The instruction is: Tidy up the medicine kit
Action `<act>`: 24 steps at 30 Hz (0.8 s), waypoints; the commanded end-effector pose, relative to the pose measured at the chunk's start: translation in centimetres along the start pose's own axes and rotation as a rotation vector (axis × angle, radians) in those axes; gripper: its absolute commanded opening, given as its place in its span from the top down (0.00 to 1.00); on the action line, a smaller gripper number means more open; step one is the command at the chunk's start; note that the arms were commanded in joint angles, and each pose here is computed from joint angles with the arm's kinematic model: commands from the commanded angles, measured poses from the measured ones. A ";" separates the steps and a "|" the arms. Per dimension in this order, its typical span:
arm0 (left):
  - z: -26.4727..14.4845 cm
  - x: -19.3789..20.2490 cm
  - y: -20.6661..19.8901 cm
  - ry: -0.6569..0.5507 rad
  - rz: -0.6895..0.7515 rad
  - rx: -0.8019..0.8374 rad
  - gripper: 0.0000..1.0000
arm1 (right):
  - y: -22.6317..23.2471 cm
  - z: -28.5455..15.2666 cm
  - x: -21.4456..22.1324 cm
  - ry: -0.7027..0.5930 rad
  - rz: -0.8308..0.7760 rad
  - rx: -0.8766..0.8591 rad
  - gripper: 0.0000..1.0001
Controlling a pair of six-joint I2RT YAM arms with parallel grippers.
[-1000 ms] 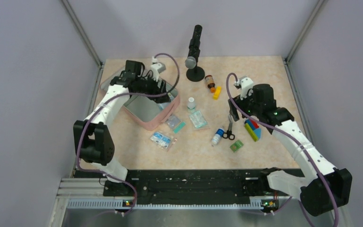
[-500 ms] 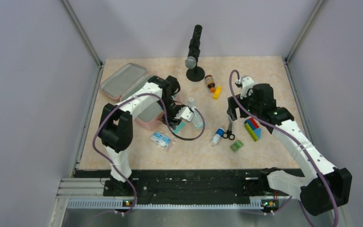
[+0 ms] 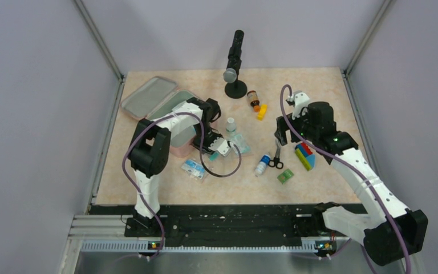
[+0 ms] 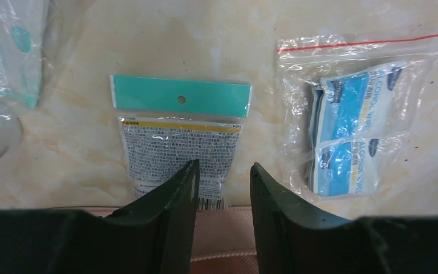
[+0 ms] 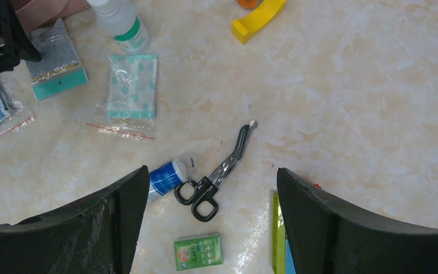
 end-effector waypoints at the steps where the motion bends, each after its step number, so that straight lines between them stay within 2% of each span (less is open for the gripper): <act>1: 0.8 1.0 0.5 0.073 0.036 -0.084 0.57 | 0.1 0.0 -1.1 -0.058 -0.004 -0.002 0.19; 5: 1.8 1.6 1.2 0.096 0.028 -0.151 0.65 | 0.1 0.3 -1.0 -0.046 -0.007 -0.004 0.19; 9: 2.2 1.7 1.6 0.093 -0.018 -0.224 0.83 | 0.1 0.6 -0.9 -0.038 -0.006 -0.006 0.19; 13: 1.7 0.6 0.6 0.017 -0.018 -0.219 0.99 | 0.0 0.7 -0.8 -0.027 -0.007 -0.004 0.19; 19: -1.9 -2.9 -0.5 -0.187 -0.060 -0.278 1.00 | -0.1 0.9 -1.0 -0.015 -0.014 0.000 0.19; 24: -5.6 -3.3 -0.3 -0.252 -0.122 -0.382 1.00 | -0.2 1.3 -1.1 -0.007 -0.018 -0.003 0.19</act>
Point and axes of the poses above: each gripper's point midway between its finger pads, its own z axis out along the fingers, its own y axis along the line the jaws close on, x = y × z, the point moved 6 cm from there along -z, back along the fingers, and after that the axes turned 1 degree about -z, right-handed, at the moved point
